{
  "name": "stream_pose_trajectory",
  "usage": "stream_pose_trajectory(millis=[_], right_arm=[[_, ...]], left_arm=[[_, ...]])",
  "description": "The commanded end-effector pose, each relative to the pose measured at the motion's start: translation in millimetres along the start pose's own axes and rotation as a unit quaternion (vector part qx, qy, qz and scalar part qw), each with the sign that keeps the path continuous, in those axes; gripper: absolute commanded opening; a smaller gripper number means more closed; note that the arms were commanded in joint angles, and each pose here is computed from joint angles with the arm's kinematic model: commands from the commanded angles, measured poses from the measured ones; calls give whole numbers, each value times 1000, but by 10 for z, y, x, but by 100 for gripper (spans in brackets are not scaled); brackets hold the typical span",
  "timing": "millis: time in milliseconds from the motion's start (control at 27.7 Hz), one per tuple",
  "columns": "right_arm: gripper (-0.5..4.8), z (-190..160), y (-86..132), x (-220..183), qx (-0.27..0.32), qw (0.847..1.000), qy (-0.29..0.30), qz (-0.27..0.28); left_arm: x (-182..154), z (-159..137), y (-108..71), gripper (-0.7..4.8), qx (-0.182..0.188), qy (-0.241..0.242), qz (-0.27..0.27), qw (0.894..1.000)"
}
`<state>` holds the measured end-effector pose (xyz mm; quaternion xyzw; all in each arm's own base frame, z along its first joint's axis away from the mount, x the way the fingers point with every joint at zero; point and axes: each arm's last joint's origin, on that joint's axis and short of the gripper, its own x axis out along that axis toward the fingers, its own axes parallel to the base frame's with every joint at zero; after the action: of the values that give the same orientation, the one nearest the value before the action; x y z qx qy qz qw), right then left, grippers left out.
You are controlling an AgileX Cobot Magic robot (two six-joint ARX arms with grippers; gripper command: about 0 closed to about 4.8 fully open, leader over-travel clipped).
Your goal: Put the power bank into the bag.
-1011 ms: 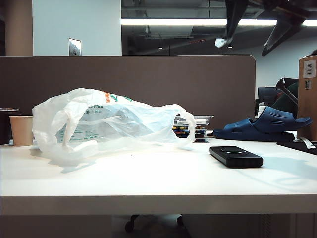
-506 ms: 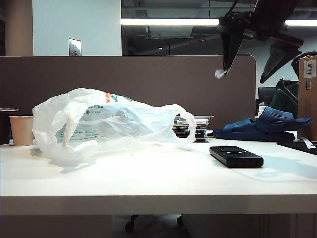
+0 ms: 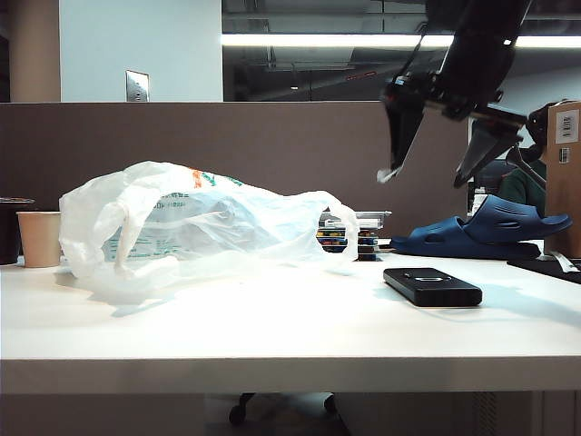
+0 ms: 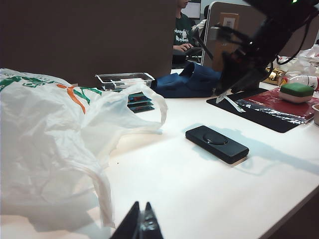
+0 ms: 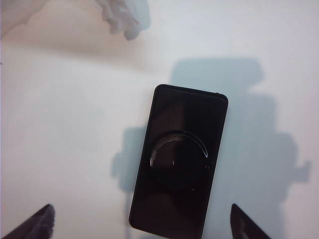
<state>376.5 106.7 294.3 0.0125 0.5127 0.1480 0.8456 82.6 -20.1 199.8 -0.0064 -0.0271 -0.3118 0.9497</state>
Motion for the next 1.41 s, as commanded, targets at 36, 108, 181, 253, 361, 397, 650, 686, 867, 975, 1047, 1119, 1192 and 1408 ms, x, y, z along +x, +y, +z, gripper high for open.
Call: stream_pose_trajectory(millis=[36, 108, 181, 253, 361, 397, 650, 686, 867, 975, 1047, 1119, 1192, 1408], right_arm=[[479, 16, 41, 88, -7, 1000, -1, -29], [479, 14, 38, 169, -9, 999, 4, -52], [479, 3, 64, 249, -13, 998, 12, -67], [479, -5, 55, 329, -8, 997, 21, -70], [479, -13, 60, 437, 15, 997, 28, -76], [479, -16, 55, 469, 20, 996, 31, -79], [479, -19, 89, 663, 35, 996, 34, -76], [479, -18, 89, 688, 35, 996, 34, -77], [479, -33, 101, 812, 45, 995, 41, -77], [479, -54, 94, 914, 44, 994, 50, -85], [479, -53, 94, 948, 45, 994, 48, -92], [479, -54, 87, 972, 52, 993, 46, -99], [479, -61, 79, 1007, 51, 992, 48, -105], [479, -76, 70, 1080, 51, 992, 54, -106]], left_arm=[[-3, 21, -1, -6, 3, -6, 0, 1000], [-2, 19, -1, -6, 2, -5, 0, 1000], [-2, 19, -1, -6, 2, -5, 0, 1000], [-2, 19, -1, -6, 2, -5, 0, 1000], [-3, 20, -2, -6, 2, -6, 0, 1000], [-3, 20, -2, -6, 2, -6, 0, 1000], [-3, 21, -2, -6, 2, -6, 0, 1000], [-3, 21, -2, -6, 2, -6, 0, 1000], [-3, 21, -3, -6, 2, -6, -2, 1000], [-3, 22, -3, -6, 3, -6, -2, 1000], [-3, 22, -3, -6, 3, -6, -2, 1000], [-3, 23, -3, -6, 3, -6, -2, 1000], [-3, 23, -3, -6, 3, -6, -2, 1000], [-3, 23, -3, -6, 3, -6, -2, 1000]])
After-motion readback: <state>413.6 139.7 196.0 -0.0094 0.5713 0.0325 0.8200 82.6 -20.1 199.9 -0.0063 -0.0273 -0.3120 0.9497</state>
